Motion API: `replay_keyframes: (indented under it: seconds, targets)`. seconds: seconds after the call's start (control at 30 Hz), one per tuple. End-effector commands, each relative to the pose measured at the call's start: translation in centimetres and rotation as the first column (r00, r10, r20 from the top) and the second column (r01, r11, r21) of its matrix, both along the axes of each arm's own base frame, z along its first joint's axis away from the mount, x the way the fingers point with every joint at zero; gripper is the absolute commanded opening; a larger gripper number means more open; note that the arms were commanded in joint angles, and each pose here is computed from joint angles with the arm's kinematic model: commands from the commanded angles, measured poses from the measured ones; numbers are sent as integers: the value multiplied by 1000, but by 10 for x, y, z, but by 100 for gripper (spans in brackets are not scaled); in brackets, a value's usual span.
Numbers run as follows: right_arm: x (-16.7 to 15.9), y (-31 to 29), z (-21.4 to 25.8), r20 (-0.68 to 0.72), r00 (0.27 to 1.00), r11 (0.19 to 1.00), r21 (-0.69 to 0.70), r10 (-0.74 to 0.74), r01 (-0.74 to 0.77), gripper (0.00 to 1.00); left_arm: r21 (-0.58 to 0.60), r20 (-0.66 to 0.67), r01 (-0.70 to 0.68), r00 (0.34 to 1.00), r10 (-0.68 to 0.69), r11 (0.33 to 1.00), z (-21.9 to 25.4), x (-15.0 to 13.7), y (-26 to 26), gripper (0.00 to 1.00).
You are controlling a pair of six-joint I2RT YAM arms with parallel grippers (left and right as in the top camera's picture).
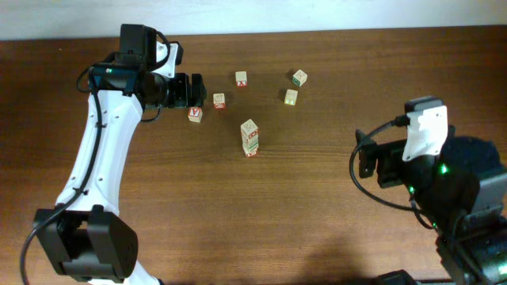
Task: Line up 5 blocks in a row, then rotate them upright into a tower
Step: 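Release the column and withdraw both grippers away from the stack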
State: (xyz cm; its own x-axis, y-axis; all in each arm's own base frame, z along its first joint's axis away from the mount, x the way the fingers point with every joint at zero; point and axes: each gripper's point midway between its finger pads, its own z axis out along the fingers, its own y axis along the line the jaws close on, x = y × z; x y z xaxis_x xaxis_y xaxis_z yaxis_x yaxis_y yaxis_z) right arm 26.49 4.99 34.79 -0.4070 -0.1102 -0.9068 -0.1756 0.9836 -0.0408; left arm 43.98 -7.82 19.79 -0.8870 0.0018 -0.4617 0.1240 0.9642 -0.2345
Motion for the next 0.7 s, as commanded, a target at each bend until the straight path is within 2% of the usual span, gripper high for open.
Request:
replay_keyframes:
  seconds: [0.0,0.13,0.37,0.67]
  targets:
    - [-7,-12,-22,99,995,1000,-20,-2,4,99,7,25,1,1000,-1,1000,9,2,1,99]
    - [-13,-23,-39,206,978,999,-1,-42,43,99,7,25,1,1000,-1,1000,9,2,1,99]
    - [-18,-21,-81,353,935,1000,26,-21,13,99,7,25,1,1000,-1,1000,9,2,1,99]
    - [-23,-20,-158,353,935,1000,27,-16,7,99,7,25,1,1000,-1,1000,9,2,1,99]
